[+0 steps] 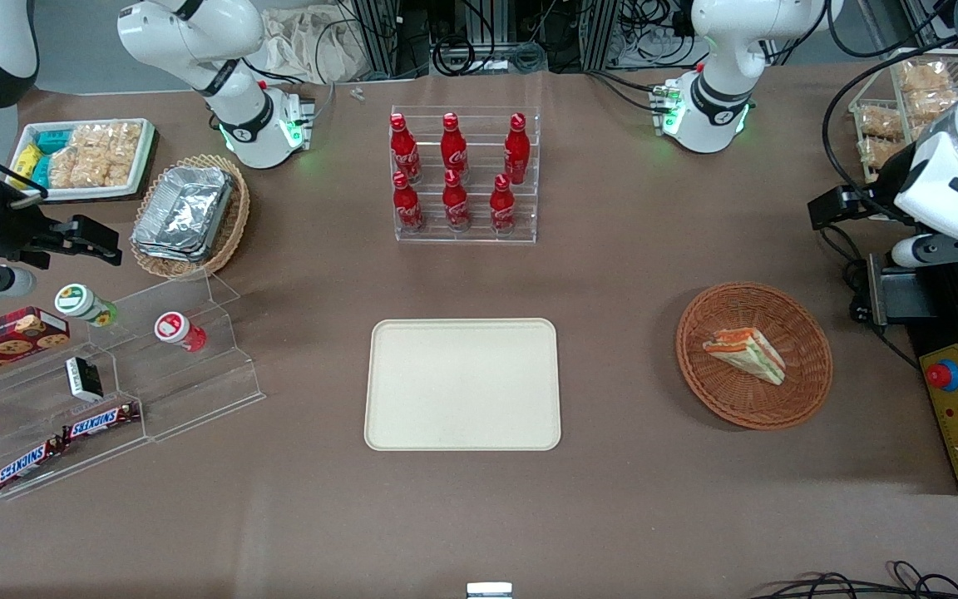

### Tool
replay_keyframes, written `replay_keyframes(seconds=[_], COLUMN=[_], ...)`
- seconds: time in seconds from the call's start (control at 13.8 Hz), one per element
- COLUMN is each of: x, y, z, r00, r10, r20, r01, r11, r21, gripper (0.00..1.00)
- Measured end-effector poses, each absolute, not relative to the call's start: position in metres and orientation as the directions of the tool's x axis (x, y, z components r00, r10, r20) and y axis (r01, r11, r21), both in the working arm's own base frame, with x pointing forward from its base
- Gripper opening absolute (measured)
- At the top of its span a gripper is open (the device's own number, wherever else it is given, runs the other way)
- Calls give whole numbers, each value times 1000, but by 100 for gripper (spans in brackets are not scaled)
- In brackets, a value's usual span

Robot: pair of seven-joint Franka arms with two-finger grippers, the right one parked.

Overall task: Place sandwich from basket to tray
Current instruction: 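Move the left gripper over the wicker basket toward the wrapped sandwich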

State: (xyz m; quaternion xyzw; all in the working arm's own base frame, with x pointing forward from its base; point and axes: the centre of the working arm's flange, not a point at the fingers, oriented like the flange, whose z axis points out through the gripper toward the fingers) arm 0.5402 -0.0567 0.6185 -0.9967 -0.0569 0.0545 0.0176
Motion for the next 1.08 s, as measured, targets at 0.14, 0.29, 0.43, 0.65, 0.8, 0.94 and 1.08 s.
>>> replay_keyframes(seconds=[0.14,0.29,0.43,0.65,0.8,0.94,1.08], x=[540,541,541,542,543,544,544], y=[-56,-53,-51,-51,-52,-53,-53], z=[619,619,614,590,570,547,520], r00=[988,986,982,970,955,943,922], r10=[117,126,141,171,228,281,353], r20=[-105,-105,-125,-172,-188,-177,-160], r01=[114,123,136,163,216,270,341], r11=[-993,-992,-990,-985,-973,-959,-935], r21=[-41,-41,-47,-63,-79,-88,-97], gripper=[100,100,100,100,100,100,100])
